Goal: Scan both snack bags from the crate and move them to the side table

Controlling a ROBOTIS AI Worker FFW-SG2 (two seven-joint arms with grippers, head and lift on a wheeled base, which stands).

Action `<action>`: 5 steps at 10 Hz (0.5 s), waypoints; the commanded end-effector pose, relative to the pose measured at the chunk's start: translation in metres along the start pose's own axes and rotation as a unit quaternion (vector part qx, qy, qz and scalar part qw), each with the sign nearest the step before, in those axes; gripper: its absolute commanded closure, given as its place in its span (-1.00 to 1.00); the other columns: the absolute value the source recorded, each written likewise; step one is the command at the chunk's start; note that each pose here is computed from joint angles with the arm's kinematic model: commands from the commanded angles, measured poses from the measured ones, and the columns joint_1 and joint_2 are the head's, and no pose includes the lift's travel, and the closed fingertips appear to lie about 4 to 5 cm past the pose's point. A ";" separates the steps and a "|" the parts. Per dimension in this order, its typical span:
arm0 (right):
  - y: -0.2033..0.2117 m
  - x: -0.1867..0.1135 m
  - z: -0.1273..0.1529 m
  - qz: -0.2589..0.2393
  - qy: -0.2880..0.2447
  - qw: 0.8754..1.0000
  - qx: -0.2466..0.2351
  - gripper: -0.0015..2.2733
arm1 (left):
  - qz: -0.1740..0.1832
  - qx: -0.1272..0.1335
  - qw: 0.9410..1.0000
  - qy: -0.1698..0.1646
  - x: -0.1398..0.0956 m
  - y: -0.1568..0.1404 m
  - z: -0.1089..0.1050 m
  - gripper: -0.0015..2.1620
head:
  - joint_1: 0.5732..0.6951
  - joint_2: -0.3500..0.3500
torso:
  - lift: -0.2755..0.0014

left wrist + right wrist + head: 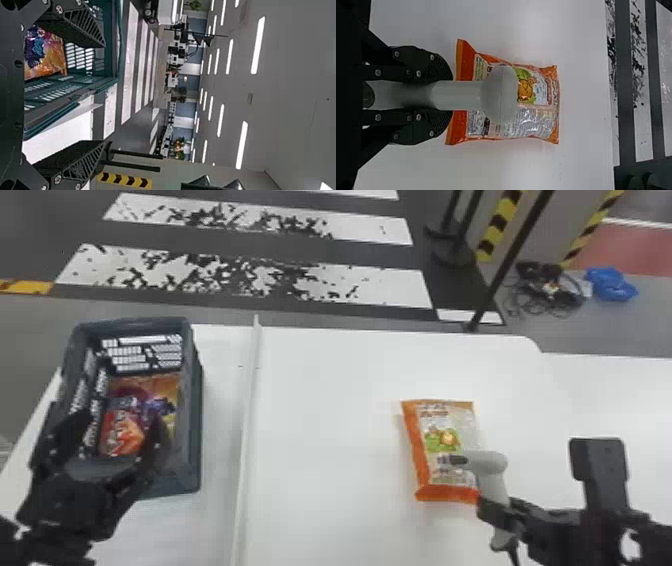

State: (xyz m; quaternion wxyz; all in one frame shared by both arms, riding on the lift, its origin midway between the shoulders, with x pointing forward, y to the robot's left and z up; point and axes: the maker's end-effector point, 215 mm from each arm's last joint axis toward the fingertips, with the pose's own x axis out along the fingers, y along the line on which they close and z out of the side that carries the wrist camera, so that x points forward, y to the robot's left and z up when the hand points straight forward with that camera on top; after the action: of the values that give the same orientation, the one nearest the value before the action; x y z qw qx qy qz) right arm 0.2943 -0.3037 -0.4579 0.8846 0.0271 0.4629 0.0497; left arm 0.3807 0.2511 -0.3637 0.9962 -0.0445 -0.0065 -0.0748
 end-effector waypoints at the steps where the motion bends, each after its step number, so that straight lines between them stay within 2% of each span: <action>1: 0.009 0.003 -0.002 0.003 0.004 1.000 -0.008 0.98 | 0.000 0.000 1.000 0.000 0.000 0.000 0.000 -0.87 | 1.00 -0.27 | 0.45; 5: 0.020 0.014 0.000 -0.001 0.008 1.000 -0.028 0.98 | -0.002 0.000 1.000 -0.001 0.001 -0.002 0.001 -0.87 | 1.00 -0.19 | 0.45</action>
State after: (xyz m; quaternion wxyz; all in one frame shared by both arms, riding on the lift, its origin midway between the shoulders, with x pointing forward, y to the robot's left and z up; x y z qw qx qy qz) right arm 0.3004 -0.2840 -0.4660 0.8816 0.0044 0.4679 0.0614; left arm 0.3810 0.2486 -0.3618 0.9960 -0.0444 -0.0082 -0.0776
